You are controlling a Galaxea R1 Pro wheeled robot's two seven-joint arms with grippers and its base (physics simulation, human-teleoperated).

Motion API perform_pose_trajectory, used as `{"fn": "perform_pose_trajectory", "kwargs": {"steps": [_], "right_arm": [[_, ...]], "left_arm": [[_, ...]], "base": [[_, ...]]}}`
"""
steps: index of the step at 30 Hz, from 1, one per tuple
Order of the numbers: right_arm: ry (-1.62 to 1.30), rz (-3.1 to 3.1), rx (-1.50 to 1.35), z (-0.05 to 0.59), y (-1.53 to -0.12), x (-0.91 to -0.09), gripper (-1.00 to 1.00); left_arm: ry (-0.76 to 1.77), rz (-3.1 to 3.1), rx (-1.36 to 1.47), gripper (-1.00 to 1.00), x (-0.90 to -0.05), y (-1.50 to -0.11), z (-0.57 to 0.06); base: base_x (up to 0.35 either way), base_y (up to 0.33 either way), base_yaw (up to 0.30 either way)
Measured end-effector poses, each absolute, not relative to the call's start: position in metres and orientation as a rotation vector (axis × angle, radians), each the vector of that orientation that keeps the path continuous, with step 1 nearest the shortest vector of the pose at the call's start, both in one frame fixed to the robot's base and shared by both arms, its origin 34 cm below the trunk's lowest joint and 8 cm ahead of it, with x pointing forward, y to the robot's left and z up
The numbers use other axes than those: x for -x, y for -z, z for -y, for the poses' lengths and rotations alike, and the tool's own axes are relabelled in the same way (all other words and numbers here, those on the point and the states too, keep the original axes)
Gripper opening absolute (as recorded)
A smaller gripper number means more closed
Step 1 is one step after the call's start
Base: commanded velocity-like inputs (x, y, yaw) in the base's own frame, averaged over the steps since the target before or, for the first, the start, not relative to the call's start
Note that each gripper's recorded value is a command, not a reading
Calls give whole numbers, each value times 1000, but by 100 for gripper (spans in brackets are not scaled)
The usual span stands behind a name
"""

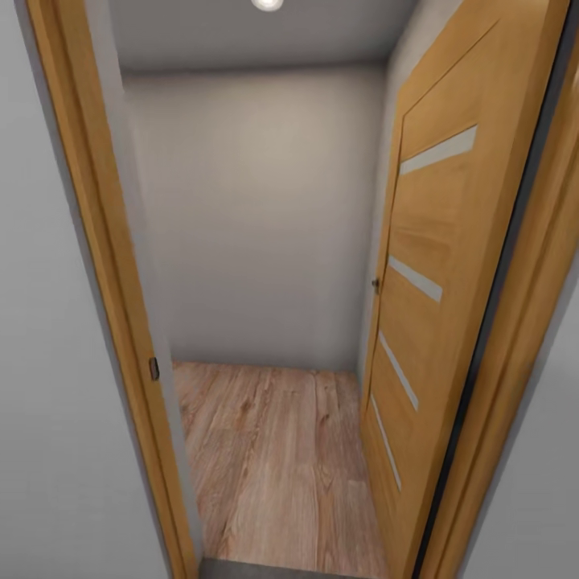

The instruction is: Move the two storage containers from the living room to the garage. In the garage, place one container on the floor and stack the other container on top of it (either order is fine).

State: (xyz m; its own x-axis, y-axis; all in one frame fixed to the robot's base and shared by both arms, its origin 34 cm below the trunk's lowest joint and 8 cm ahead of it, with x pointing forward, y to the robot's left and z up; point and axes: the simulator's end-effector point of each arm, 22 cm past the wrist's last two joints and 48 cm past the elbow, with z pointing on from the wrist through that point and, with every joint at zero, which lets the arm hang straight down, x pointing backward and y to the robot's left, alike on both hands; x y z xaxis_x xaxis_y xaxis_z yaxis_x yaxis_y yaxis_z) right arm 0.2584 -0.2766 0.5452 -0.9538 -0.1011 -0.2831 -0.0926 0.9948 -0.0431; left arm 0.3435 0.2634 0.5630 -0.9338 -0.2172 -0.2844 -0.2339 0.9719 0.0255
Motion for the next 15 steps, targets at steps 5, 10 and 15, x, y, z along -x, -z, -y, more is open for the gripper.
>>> {"fn": "perform_pose_trajectory", "kwargs": {"steps": [5, 10, 15], "right_arm": [[43, -2849, 143, 277, -545, -258, 100], [43, -2849, 144, 277, -545, -258, 100], [43, -2848, 144, 277, -545, -259, 100]], "left_arm": [[-85, -2836, 333, 100, -344, -563, -263], [-85, -2836, 334, 100, -344, -563, -264], [-85, -2836, 334, 100, -344, -563, -264]], "base": [[233, -175, 0], [220, -156, 0], [181, -113, 0]]}}
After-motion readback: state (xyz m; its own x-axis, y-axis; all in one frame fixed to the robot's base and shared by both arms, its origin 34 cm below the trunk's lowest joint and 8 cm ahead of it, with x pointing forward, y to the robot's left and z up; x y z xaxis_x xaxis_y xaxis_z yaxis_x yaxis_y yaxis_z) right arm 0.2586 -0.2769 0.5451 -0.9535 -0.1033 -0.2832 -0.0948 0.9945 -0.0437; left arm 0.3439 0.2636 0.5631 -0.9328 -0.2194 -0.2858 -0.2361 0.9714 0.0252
